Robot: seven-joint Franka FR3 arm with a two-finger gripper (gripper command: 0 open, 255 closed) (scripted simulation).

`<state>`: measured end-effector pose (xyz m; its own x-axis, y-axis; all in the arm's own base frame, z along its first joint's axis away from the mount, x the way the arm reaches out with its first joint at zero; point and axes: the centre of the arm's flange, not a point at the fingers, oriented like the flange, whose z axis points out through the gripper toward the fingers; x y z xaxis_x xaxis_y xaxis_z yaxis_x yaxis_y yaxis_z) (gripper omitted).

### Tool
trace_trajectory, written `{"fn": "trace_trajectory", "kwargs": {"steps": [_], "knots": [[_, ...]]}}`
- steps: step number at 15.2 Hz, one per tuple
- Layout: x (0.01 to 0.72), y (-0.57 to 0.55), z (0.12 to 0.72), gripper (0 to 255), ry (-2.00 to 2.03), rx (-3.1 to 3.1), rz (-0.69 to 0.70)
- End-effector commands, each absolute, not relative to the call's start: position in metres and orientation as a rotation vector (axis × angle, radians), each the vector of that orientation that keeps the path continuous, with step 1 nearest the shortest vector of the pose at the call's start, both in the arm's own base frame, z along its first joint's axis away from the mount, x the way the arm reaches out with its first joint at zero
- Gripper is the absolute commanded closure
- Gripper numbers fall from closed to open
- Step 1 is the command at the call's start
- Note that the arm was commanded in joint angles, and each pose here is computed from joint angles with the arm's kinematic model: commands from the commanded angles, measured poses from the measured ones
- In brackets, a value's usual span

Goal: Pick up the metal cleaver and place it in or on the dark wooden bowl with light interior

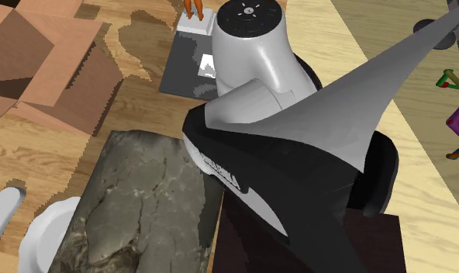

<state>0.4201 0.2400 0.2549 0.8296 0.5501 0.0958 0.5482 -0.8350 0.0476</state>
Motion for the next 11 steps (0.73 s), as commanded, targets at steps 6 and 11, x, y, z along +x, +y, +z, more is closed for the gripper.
{"fn": "trace_trajectory", "kwargs": {"steps": [6, 11], "knots": [[0.415, 0.240, 0.298, 0, 0.896, 2.988, 0.165], [0.415, 0.240, 0.298, 0, 0.896, 2.988, 0.165]]}}
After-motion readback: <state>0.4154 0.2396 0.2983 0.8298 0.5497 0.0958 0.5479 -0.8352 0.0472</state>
